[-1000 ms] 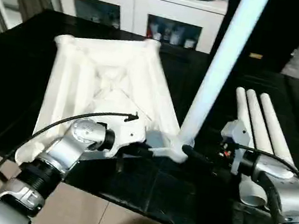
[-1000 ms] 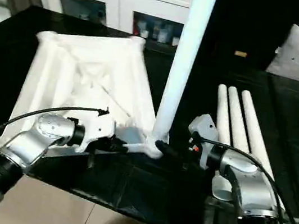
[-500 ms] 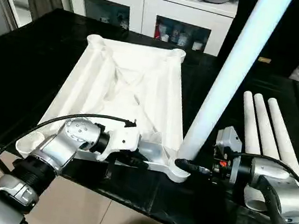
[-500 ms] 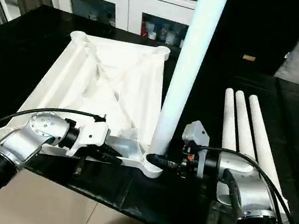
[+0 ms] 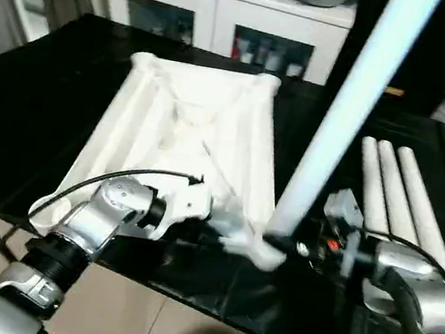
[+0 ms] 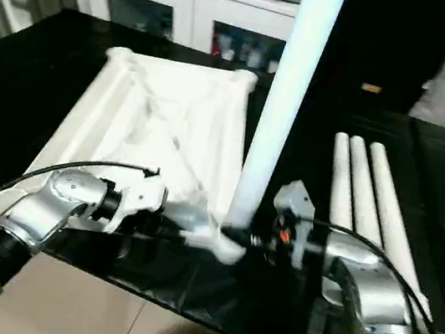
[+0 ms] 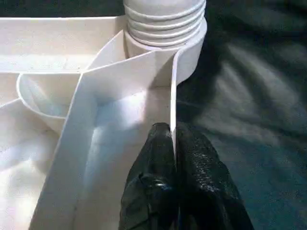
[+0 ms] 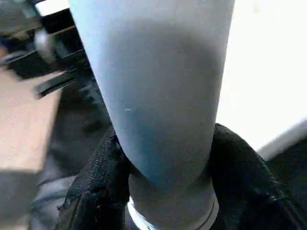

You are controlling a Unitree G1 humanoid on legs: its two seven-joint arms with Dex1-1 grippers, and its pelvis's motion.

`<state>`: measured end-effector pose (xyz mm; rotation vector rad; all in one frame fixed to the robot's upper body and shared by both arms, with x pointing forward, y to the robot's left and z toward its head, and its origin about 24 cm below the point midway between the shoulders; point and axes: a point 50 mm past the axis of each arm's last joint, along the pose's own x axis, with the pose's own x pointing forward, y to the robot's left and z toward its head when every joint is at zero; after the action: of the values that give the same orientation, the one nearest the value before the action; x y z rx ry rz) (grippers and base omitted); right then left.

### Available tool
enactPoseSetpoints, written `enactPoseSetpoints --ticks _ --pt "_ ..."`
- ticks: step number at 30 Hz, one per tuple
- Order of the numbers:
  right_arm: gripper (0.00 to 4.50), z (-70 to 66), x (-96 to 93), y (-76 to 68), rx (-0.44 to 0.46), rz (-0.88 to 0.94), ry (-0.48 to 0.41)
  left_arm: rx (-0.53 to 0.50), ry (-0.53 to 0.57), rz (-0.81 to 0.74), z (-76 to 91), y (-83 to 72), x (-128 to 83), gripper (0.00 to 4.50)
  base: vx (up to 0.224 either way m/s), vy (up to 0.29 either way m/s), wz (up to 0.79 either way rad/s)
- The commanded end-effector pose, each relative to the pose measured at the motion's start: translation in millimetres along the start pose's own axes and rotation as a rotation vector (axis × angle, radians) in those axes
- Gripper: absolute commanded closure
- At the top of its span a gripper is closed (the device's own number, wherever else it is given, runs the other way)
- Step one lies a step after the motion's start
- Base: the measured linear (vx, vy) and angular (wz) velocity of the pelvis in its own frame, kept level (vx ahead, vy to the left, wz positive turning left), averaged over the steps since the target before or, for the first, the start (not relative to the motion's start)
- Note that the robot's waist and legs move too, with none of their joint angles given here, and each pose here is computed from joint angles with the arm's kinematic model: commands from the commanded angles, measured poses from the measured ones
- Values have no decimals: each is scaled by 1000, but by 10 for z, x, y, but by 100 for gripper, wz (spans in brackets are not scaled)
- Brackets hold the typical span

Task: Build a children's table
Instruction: Rotate leg to tighten, then rotate table base

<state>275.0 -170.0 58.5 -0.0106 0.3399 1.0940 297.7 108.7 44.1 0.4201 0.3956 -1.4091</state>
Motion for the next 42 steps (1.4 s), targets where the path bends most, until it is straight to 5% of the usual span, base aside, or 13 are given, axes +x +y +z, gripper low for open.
enactPoseSetpoints --ticks 1,4,9,14,25,30,34,36,42 --pt "250 24 257 13 84 -69 -27 -75 -35 105 91 26 164 450 0 0 0" --pt "250 19 414 -68 140 -246 -17 -163 -55 224 187 95 266 450 0 0 0" --pt "250 -1 615 -122 76 -500 -10 -206 -16 444 311 197 499 450 0 0 0" --pt "175 -15 615 -110 105 -537 -36 -197 -52 528 382 246 533 450 0 0 0" --pt "96 29 222 -144 50 -590 -11 -60 -24 571 356 253 479 450 0 0 0" --pt "52 111 39 -82 -15 -556 -10 -115 -96 471 375 179 466 395 0 0 0" --pt "8 97 -47 -6 -126 -495 99 -70 -186 500 468 179 345 355 0 0 0" --pt "3 67 -47 14 -94 -456 149 -54 -223 496 517 176 265 354 0 0 0" --pt "3 128 96 41 -127 -420 126 -79 -170 725 474 384 -225 354 0 0 0"
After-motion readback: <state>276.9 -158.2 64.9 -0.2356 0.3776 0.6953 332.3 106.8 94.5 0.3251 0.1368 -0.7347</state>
